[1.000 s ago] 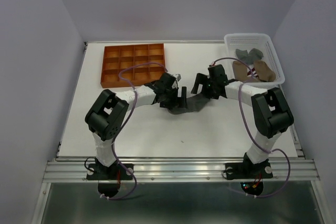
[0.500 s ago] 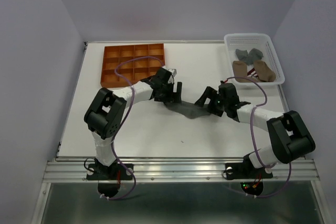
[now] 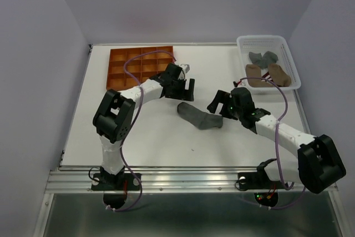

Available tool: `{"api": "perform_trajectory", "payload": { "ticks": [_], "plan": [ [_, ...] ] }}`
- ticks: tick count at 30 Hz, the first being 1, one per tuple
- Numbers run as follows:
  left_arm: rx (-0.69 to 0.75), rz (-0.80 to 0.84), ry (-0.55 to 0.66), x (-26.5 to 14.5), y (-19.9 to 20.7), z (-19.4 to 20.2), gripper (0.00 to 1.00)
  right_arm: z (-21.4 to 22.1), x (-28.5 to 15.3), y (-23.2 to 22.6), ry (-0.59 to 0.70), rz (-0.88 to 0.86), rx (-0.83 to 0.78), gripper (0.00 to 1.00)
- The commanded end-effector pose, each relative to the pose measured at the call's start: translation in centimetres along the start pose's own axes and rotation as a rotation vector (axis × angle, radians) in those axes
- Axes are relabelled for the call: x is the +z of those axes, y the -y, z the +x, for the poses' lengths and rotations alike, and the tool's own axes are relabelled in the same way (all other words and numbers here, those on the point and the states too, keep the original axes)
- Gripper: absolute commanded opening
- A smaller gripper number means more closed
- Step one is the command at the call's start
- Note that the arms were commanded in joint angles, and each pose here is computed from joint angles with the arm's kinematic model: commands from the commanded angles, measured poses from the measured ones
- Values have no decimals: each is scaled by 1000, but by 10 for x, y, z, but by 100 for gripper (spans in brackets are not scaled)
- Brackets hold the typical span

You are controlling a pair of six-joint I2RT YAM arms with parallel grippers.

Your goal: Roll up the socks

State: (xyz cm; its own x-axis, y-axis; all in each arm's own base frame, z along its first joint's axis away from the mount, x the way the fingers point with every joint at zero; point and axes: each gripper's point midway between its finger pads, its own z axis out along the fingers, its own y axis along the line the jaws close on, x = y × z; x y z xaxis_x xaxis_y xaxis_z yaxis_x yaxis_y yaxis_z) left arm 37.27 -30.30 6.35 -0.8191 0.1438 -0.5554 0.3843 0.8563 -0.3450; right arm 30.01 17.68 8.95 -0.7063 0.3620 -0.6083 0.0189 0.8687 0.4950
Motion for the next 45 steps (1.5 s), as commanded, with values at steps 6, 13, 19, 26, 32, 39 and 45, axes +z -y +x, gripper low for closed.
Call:
{"api": "perform_trajectory", "payload": {
  "ticks": [6,13,19,26,32,39,45],
  "plan": [
    [-47,42,81,-63,28,6,99,-44,-15,19,84,203,-129,100],
    [-105,107,-17,-34,41,56,99,-23,6,-5,-55,70,-115,100],
    [-61,146,-46,-7,46,54,99,-3,18,-13,-118,-11,-98,100],
    [29,184,-21,17,55,30,99,28,16,2,-191,-7,-74,100],
    [60,185,-46,65,57,15,99,55,2,0,-274,-75,-39,100],
    [102,244,-19,90,74,-21,99,85,-4,-32,-363,-323,-10,100],
    [125,285,24,101,87,-46,99,90,5,-76,-351,-432,-127,100]
  ]
}}
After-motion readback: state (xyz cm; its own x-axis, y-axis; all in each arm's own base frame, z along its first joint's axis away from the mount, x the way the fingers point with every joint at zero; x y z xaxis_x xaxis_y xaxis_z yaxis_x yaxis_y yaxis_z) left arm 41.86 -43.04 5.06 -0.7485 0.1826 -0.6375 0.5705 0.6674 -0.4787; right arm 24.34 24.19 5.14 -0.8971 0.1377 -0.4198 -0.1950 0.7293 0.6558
